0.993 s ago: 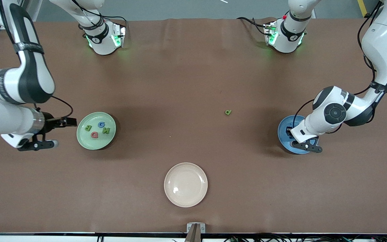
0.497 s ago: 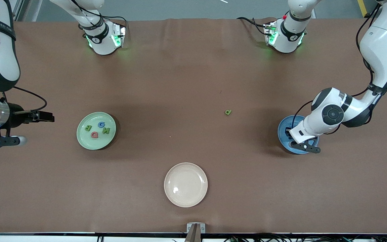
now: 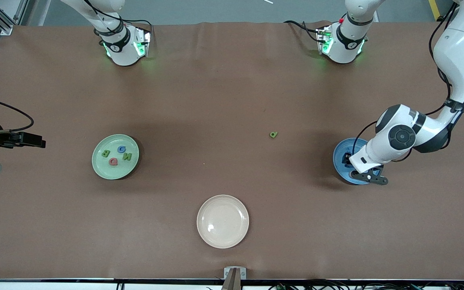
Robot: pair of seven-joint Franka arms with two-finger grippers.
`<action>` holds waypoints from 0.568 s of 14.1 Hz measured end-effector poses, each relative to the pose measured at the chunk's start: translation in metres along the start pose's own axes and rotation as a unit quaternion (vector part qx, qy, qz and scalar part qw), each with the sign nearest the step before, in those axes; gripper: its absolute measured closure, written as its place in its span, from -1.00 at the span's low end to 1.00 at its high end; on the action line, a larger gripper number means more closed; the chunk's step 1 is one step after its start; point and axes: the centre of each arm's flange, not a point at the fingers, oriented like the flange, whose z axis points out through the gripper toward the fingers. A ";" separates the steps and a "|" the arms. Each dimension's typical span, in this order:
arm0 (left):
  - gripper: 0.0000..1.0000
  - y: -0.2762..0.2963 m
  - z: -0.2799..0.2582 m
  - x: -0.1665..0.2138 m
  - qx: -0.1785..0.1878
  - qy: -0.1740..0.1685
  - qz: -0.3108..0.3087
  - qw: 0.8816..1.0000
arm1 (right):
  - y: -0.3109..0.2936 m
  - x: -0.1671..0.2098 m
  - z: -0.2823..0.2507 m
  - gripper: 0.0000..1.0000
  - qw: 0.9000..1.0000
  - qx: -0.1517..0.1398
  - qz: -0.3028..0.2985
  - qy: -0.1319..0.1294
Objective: Sort upper and lower case letters into plates
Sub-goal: 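Reach the left gripper toward the green p on the table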
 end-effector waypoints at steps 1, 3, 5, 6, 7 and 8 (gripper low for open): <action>-0.83 0.010 -0.018 0.002 0.000 -0.007 -0.004 1.000 | -0.001 0.000 0.000 -1.00 1.000 0.000 -0.001 0.000; -1.00 0.040 -0.055 0.001 -0.003 -0.017 -0.009 1.000 | -0.006 -0.002 0.001 -1.00 1.000 0.001 -0.005 -0.009; -1.00 0.078 -0.081 -0.004 -0.001 -0.022 -0.004 1.000 | -0.007 -0.006 0.002 -1.00 1.000 0.002 -0.006 -0.026; -1.00 0.099 -0.090 -0.006 -0.003 -0.021 0.006 1.000 | -0.007 -0.007 0.002 -1.00 1.000 0.002 -0.006 -0.029; -1.00 0.120 -0.096 -0.010 -0.006 -0.018 0.020 1.000 | -0.007 -0.008 0.001 -1.00 1.000 0.002 -0.006 -0.029; -1.00 0.143 -0.099 -0.014 -0.008 -0.017 0.037 0.999 | -0.008 -0.009 -0.002 -1.00 1.000 0.001 -0.006 -0.028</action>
